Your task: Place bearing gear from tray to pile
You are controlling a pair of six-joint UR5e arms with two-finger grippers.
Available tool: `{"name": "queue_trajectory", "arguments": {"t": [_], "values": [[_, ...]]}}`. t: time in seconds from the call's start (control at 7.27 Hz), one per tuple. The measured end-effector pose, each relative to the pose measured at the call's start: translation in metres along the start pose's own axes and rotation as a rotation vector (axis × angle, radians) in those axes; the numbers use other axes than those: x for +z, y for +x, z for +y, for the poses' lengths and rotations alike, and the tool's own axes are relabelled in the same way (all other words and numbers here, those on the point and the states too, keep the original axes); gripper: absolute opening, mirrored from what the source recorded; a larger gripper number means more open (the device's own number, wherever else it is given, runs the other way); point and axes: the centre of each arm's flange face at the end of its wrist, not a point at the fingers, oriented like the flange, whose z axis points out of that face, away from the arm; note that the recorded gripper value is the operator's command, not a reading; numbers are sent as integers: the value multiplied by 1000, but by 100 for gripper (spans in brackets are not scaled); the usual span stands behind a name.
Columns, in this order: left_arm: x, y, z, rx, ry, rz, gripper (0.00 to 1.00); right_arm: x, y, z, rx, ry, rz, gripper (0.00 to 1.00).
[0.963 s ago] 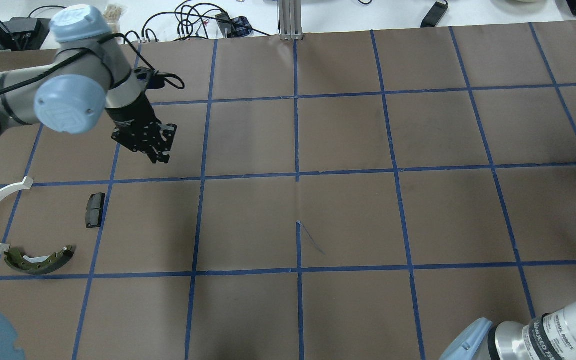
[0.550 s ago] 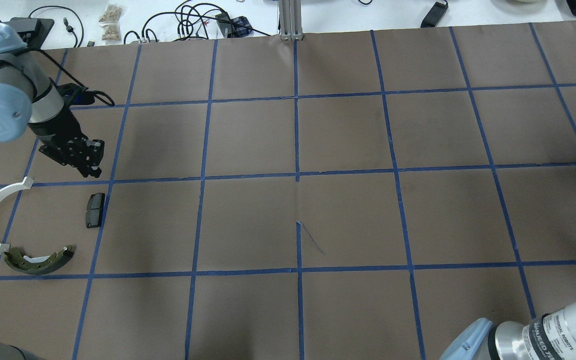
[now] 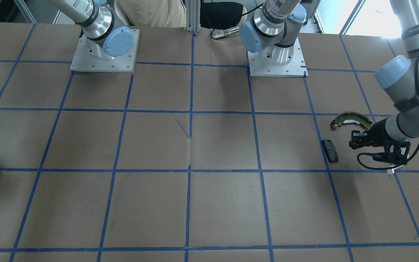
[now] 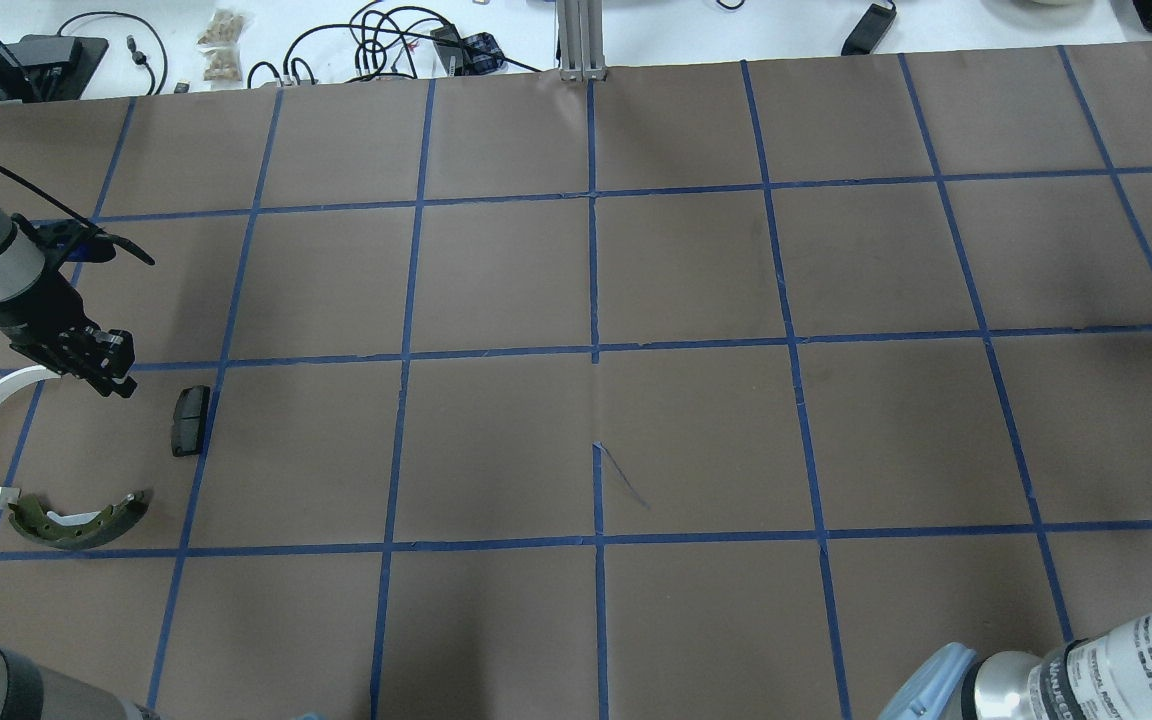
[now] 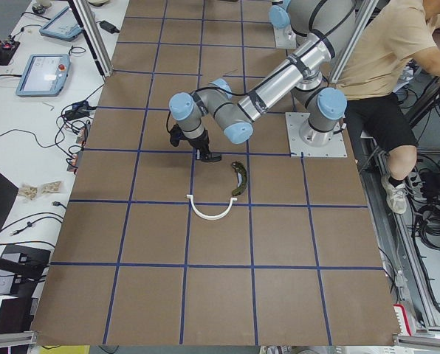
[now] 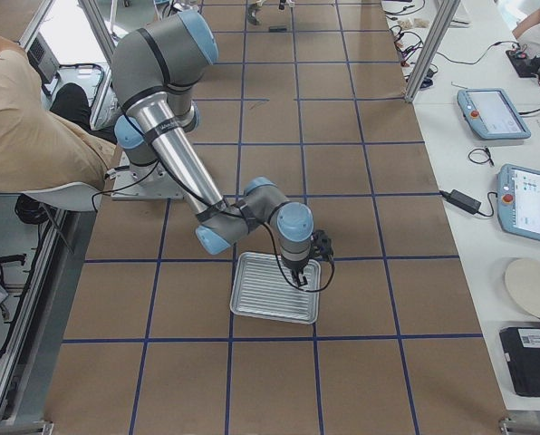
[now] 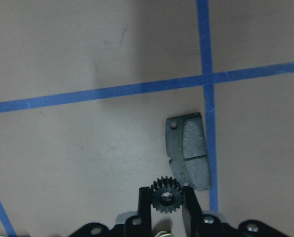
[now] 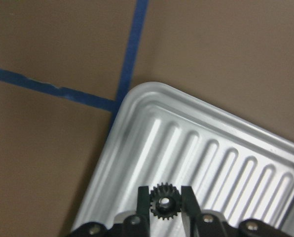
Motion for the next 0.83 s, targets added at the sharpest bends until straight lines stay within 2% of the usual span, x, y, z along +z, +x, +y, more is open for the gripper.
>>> {"name": "queue_trajectory", "arguments": {"t": [0.28, 0.41, 0.69, 0.83], "values": [[23, -7, 4, 7, 13, -8, 0, -51, -124, -92, -8, -28, -57, 0], [33, -14, 8, 7, 9, 0, 0, -65, -193, -131, 28, -48, -76, 0], [46, -29, 16, 6, 0, 18, 0, -84, -338, -190, 104, -62, -88, 0], [50, -32, 16, 6, -4, 23, 0, -87, -419, -208, 140, -69, -89, 0]]}}
